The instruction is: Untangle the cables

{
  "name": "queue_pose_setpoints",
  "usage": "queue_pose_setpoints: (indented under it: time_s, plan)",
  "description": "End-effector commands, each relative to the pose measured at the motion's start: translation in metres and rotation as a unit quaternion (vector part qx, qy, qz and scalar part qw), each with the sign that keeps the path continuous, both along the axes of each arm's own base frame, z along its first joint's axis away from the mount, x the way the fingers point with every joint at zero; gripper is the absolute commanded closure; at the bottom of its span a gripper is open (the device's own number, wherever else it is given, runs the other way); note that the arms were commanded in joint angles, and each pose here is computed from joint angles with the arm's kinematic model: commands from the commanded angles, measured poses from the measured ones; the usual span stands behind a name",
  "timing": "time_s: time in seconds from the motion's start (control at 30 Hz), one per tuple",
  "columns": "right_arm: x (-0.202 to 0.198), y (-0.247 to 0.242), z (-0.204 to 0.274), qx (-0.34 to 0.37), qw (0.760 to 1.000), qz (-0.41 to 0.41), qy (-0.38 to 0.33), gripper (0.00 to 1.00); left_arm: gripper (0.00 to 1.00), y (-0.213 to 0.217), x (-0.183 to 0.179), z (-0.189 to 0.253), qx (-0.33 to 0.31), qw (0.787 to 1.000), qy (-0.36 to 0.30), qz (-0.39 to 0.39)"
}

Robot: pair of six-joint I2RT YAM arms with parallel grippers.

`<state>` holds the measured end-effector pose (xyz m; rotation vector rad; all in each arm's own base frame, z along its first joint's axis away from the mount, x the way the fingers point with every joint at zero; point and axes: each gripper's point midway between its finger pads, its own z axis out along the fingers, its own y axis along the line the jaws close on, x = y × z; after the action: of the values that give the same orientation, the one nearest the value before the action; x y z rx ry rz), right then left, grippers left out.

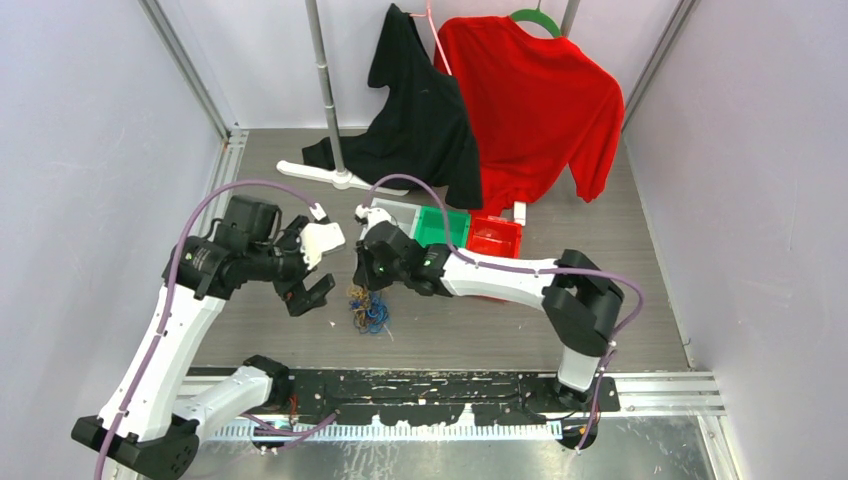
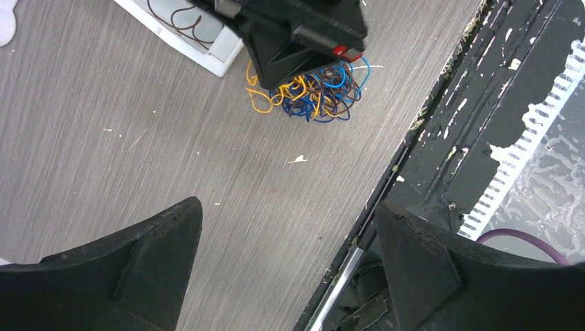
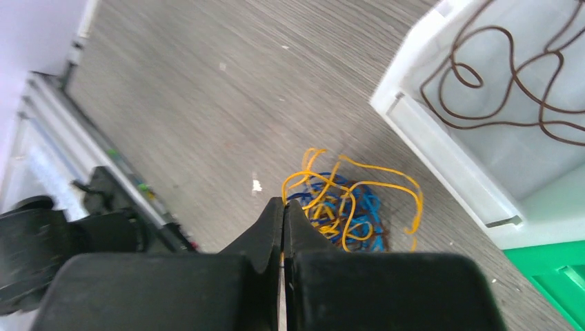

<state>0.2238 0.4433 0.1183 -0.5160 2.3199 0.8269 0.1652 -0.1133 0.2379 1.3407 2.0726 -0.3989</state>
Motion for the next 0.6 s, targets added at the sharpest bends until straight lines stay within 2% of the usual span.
queue_pose_setpoints:
  time_s: [0.0, 0.2, 0.4, 0.57]
  plan:
    - [-0.015, 0.012, 0.098, 0.152, 0.986, 0.041, -0.047, 0.99, 0.05, -0.003, 0.002, 0.004, -0.014, 1.000, -0.020, -0.007]
    - [-0.053, 0.000, 0.165, 0.295, 0.949, 0.103, -0.046, 0.99, 0.04, -0.007, 0.002, 0.012, -0.032, 0.998, -0.053, -0.020]
    - [-0.072, -0.008, 0.205, 0.371, 0.918, 0.134, -0.046, 0.99, 0.04, -0.020, 0.005, 0.032, -0.089, 0.990, -0.110, -0.023]
    - [-0.076, -0.018, 0.256, 0.436, 0.886, 0.140, -0.075, 0.99, 0.04, -0.031, -0.003, 0.048, -0.157, 0.977, -0.144, -0.020]
